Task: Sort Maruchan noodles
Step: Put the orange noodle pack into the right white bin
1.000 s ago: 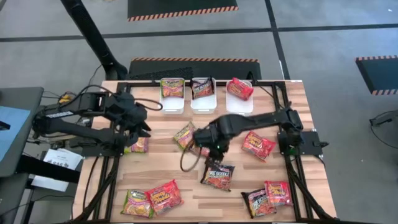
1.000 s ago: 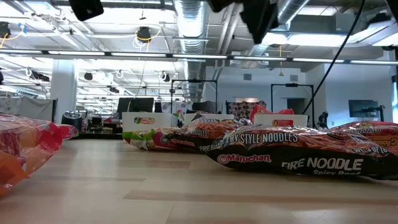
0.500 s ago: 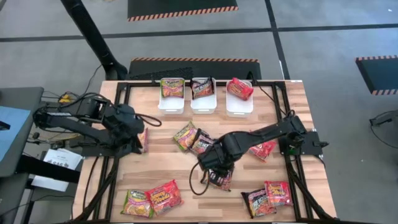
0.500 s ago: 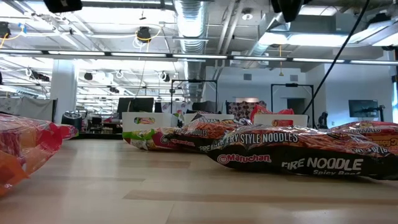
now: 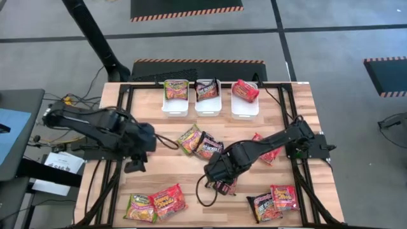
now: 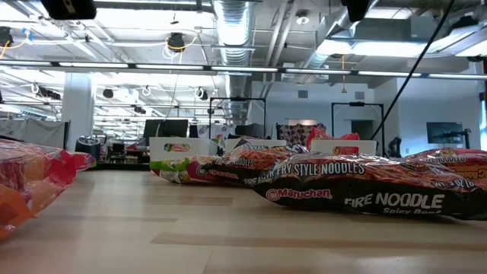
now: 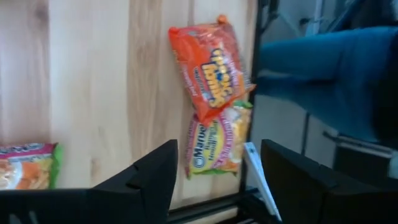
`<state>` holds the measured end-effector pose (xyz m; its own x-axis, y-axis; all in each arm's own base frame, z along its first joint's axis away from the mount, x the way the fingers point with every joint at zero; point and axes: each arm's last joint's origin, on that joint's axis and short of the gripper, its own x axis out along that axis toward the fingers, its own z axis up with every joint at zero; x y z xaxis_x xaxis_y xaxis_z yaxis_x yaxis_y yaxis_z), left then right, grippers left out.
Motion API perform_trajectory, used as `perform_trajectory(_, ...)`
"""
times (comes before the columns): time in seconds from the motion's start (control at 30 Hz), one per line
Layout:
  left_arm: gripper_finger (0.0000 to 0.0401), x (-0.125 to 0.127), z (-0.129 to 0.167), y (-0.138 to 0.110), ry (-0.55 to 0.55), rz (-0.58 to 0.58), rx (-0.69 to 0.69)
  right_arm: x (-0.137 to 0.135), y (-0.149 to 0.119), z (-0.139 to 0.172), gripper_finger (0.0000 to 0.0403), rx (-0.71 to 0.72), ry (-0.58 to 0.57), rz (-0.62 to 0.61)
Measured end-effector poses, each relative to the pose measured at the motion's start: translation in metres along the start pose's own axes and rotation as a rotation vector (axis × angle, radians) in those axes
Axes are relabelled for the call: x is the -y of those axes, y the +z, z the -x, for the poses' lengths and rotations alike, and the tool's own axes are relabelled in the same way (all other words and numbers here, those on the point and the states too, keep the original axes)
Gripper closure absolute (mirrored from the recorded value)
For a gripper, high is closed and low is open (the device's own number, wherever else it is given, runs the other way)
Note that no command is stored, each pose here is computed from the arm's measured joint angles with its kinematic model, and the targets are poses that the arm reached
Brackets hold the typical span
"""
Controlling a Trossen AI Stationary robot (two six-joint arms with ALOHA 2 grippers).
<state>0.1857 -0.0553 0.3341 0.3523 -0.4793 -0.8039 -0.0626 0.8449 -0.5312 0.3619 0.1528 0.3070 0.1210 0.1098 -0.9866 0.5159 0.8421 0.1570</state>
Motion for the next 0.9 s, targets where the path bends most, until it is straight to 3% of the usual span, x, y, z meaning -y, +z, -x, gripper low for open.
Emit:
perform_trajectory(0.2,0.0184,0.003,-0.022,0.010,0.051,-0.032,-0.040,-0.005,-0.011,-0.001,0.0251,0.006,-0.039,0.044)
perform_trajectory(0.47,0.0184,0.014,-0.057,0.037,-0.006,-0.078,0.023,-0.011,-0.035,-0.001,0.0251,-0.025,-0.110,0.102)
perform_trajectory(0.57,0.0184,0.014,-0.077,0.043,0.012,-0.066,-0.018,-0.015,-0.042,-0.002,0.0251,-0.027,-0.109,0.121)
perform_trajectory(0.73,0.0184,0.019,-0.107,0.037,0.072,-0.048,-0.123,-0.020,-0.056,0.001,0.0251,-0.031,-0.106,0.131)
perform_trajectory(0.9,0.0184,0.017,-0.139,0.023,-0.012,-0.001,-0.082,-0.023,-0.071,0.006,0.0251,-0.032,-0.106,0.130)
